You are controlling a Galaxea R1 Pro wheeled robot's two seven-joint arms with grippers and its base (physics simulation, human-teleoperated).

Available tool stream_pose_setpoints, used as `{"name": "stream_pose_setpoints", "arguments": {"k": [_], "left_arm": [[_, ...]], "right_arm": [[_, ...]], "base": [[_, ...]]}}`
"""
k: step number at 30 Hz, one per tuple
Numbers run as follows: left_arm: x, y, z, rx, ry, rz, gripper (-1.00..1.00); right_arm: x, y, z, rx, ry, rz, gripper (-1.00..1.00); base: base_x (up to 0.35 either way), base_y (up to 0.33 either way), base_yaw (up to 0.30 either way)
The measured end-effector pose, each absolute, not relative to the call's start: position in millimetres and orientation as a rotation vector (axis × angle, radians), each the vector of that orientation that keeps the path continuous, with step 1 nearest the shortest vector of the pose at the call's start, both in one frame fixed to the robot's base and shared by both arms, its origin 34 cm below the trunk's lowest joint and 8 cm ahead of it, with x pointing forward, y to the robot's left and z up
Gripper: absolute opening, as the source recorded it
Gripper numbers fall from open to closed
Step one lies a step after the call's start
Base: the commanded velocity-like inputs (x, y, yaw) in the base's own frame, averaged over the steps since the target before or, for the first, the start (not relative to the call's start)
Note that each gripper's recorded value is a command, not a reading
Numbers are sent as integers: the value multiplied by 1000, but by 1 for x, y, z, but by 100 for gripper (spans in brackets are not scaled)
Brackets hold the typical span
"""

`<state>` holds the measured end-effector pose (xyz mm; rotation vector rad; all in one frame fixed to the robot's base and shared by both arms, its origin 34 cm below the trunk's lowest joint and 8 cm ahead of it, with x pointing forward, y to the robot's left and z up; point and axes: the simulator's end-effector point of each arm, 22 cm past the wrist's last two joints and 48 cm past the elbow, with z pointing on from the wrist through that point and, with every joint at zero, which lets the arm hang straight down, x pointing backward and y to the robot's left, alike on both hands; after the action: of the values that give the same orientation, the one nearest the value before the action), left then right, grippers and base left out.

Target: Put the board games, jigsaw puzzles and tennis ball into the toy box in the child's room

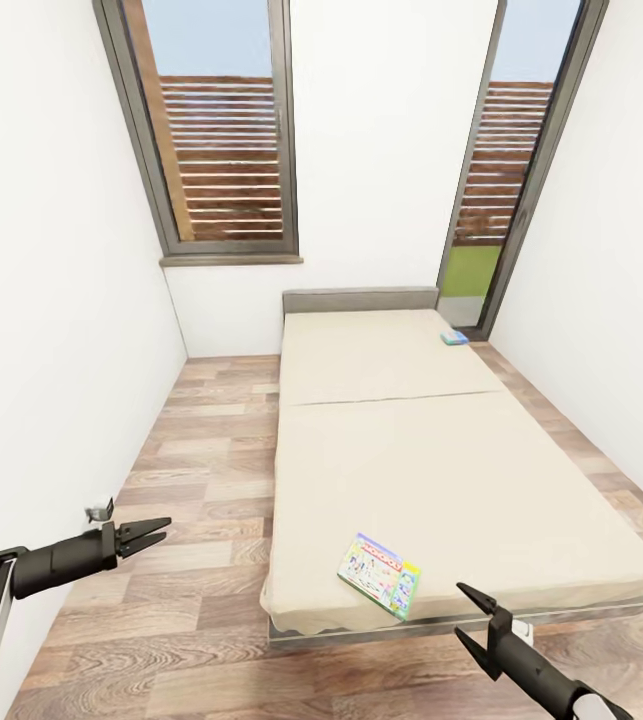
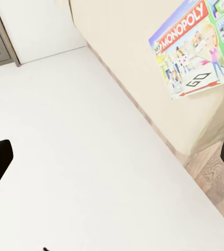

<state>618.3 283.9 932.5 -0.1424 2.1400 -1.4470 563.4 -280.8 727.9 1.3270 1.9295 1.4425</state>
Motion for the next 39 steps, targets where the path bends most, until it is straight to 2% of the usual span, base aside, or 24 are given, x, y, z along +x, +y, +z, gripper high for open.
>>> {"name": "stream_pose_setpoints", "arguments": {"k": [11, 20, 39], "left_arm": [[627, 283, 969, -33, 2071, -1379, 100], [618, 261, 980, 54, 2001, -1456, 100], [611, 278, 977, 89, 1942, -1493, 100]], "right_arm": [[567, -281, 715, 1319, 1938, 1436, 100], [569, -282, 704, 1311, 1944, 1430, 100], [572, -281, 677, 1314, 1944, 1430, 100]], "base": [[0, 0, 0], [0, 0, 0], [0, 0, 0]]}}
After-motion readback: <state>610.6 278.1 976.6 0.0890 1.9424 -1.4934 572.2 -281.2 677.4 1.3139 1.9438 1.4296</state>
